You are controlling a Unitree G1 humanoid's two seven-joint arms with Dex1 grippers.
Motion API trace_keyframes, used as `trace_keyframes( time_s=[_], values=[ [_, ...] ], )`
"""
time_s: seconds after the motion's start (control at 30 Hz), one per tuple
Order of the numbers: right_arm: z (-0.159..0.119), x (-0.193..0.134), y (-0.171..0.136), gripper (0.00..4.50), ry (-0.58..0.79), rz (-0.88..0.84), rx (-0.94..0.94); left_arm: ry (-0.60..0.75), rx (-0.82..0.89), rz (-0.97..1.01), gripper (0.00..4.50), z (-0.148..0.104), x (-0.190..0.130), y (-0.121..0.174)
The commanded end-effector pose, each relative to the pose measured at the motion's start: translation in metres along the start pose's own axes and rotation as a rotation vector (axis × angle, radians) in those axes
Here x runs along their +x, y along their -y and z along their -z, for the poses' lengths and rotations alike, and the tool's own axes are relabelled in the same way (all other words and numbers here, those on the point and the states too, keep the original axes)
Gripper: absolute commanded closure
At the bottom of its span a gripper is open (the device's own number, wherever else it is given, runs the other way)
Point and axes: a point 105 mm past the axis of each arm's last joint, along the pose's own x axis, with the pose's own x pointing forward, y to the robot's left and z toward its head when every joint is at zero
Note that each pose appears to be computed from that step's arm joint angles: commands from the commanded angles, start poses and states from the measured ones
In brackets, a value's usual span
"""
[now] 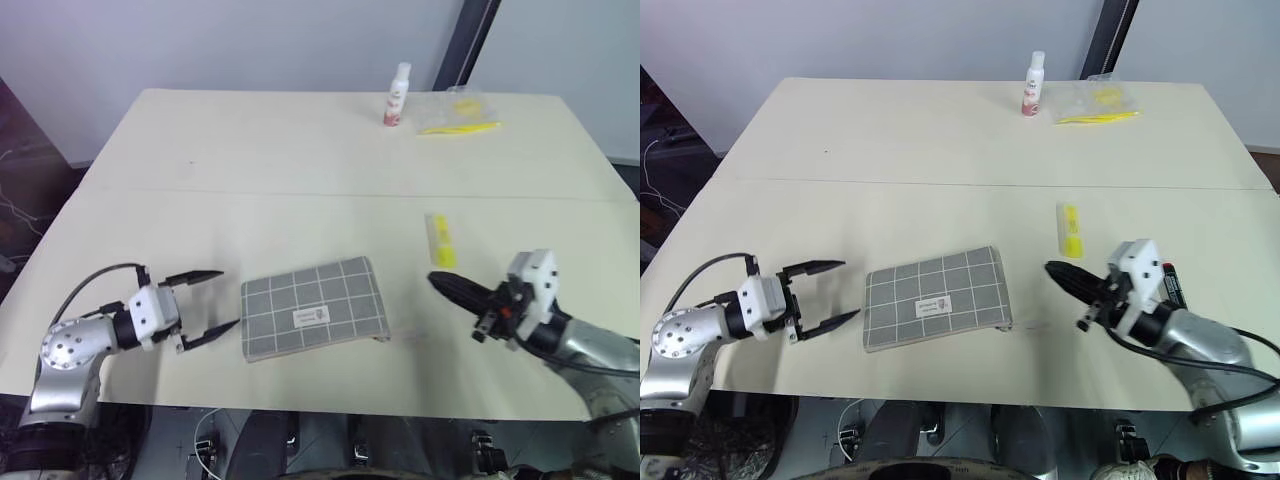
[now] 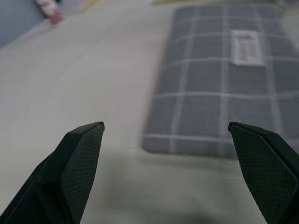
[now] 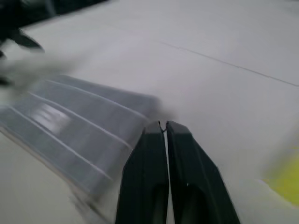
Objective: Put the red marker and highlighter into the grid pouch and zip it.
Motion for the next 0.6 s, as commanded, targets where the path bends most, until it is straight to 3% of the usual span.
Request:
trace_keyframes(
  time_s=[0.03,0.17,0.37,0.6],
  values=[
    [0.014,0.014,-0.016,4.48,-0.034,-0.070,-0.011,0.049,0.171,0.079,0.00,-0.015,0.014,0.011],
    [0.030,0.032,-0.002,4.48,-0.071,-0.099,-0.028,0.060,0.267,0.114,0.00,-0.014,0.023,0.016],
    [0.052,0.064,-0.025,4.48,-0.145,-0.291,-0.115,0.065,0.350,0.178,0.00,-0.008,0.027,0.025],
    [0.084,0.069,-0.018,4.48,-0.278,-0.294,-0.221,0.065,0.399,0.202,0.00,-0.004,0.027,0.032]
  ],
)
